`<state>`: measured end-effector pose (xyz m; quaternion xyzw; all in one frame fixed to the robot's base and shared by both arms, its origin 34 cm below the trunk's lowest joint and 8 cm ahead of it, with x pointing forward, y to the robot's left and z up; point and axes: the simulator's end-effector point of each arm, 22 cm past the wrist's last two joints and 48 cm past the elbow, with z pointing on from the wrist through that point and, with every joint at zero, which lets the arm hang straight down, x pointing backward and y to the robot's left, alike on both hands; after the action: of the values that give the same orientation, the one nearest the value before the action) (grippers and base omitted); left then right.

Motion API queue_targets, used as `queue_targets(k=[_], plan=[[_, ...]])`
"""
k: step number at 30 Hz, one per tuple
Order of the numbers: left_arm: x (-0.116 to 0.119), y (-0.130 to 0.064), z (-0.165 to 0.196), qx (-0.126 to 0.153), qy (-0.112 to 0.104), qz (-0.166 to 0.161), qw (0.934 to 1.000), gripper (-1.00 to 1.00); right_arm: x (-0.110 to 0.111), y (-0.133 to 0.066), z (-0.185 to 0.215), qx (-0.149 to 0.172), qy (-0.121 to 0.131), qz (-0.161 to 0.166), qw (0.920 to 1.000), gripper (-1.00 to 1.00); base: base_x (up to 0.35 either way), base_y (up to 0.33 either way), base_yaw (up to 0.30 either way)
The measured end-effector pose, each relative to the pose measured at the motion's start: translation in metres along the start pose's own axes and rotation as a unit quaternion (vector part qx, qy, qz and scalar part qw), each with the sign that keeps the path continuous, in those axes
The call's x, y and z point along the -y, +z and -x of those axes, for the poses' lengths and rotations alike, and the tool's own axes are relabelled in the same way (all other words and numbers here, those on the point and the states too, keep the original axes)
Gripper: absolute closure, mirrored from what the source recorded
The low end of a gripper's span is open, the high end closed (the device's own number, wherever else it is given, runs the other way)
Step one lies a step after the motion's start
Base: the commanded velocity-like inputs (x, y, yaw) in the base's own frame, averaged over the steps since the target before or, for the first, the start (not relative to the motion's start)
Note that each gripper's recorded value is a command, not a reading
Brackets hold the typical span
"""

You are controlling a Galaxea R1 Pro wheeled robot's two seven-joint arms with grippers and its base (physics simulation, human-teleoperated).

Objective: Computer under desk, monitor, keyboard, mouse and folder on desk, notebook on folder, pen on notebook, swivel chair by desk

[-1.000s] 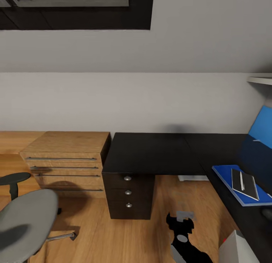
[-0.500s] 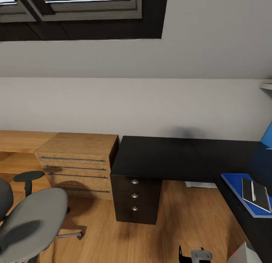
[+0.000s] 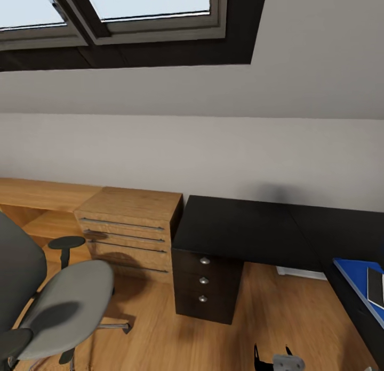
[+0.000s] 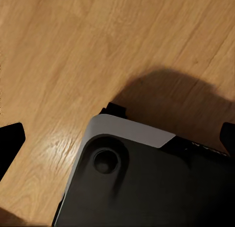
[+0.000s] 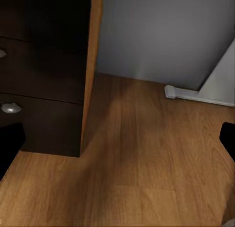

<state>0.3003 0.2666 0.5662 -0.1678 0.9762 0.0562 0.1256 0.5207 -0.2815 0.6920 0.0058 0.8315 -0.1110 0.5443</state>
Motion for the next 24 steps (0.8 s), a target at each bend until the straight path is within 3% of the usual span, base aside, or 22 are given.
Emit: queue_targets(k=[4,12,15,16,18,19,24], plan=[[0.001,-0.005,0.000,0.000,0.002,-0.002,1.0000,-1.00,0.019,0.000,0.009,0.014,-0.004,-0.009,0.9998,-1.00,0.000,0.000,0.265],[0.002,-0.015,0.004,0.007,0.002,-0.003,1.0000,-1.00,0.030,-0.004,0.023,0.028,-0.005,-0.014,0.9995,-1.00,0.000,0.000,0.275],[0.002,-0.020,0.023,0.051,-0.004,-0.003,0.9987,-1.00,0.036,-0.006,0.027,0.033,-0.005,-0.017,0.9993,-1.00,0.000,0.000,0.279],[0.002,-0.023,0.036,0.082,-0.013,-0.003,0.9966,-1.00,0.040,-0.006,0.033,0.044,-0.003,-0.019,0.9988,-1.00,0.000,0.000,0.280],[0.000,-0.032,0.063,0.146,-0.032,-0.004,0.9888,-1.00,0.044,-0.010,0.044,0.069,0.004,-0.020,0.9974,-1.00,0.000,0.000,0.281],[-0.005,-0.041,0.086,0.204,-0.051,-0.004,0.9777,-1.00,0.047,-0.014,0.041,0.069,0.005,-0.022,0.9973,-1.00,0.000,0.000,0.281],[-0.010,-0.060,0.100,0.272,-0.072,0.002,0.9595,-1.00,0.053,-0.019,0.043,0.067,0.002,-0.024,0.9975,-1.00,0.000,0.000,0.281]])
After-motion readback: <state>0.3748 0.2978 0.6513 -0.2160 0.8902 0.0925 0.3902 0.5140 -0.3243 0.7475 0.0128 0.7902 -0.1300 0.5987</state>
